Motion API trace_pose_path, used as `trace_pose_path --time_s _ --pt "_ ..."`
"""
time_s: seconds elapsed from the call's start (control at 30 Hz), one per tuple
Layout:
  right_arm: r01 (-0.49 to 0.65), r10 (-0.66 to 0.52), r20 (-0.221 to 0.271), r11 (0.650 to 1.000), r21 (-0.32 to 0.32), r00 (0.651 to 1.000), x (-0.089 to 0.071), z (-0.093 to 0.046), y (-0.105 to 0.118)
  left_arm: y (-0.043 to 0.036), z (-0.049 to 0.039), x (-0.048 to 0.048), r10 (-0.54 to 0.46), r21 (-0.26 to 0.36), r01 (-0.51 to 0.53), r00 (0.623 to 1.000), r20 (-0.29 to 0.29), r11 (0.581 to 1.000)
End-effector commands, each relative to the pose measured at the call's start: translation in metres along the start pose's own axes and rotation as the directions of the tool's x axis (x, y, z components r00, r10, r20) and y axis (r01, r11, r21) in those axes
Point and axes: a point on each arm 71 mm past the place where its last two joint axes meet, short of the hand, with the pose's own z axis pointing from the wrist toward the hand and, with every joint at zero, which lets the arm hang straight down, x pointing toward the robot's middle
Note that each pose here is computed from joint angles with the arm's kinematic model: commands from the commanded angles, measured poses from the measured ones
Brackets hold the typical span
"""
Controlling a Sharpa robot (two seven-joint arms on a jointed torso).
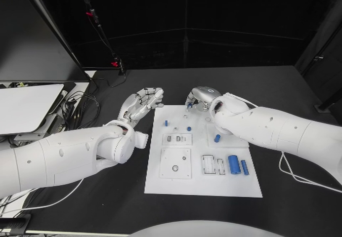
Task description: Assemble the parts on the task board
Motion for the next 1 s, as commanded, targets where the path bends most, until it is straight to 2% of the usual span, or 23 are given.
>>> trace_pose_path --time_s 0.03,0.5,1.0 --pt "0.006 -0.006 -0.011 1.0 -0.006 1.0 -0.0003 0.002 0.0015 -0.0208 -0.0025 0.0004 -0.003 0.284 0.007 1.0 -0.012 0.959" --pt "0.008 -0.008 -0.023 1.0 0.003 1.0 0.0016 0.0051 0.003 -0.0206 -0.0028 -0.0011 -0.001 0.281 0.003 1.0 -0.008 0.96" --pt "0.015 -0.013 -0.058 1.0 0.026 0.998 0.005 0.0073 0.0033 -0.0204 -0.0031 -0.0023 0.001 0.276 0.0 1.0 -0.004 0.961"
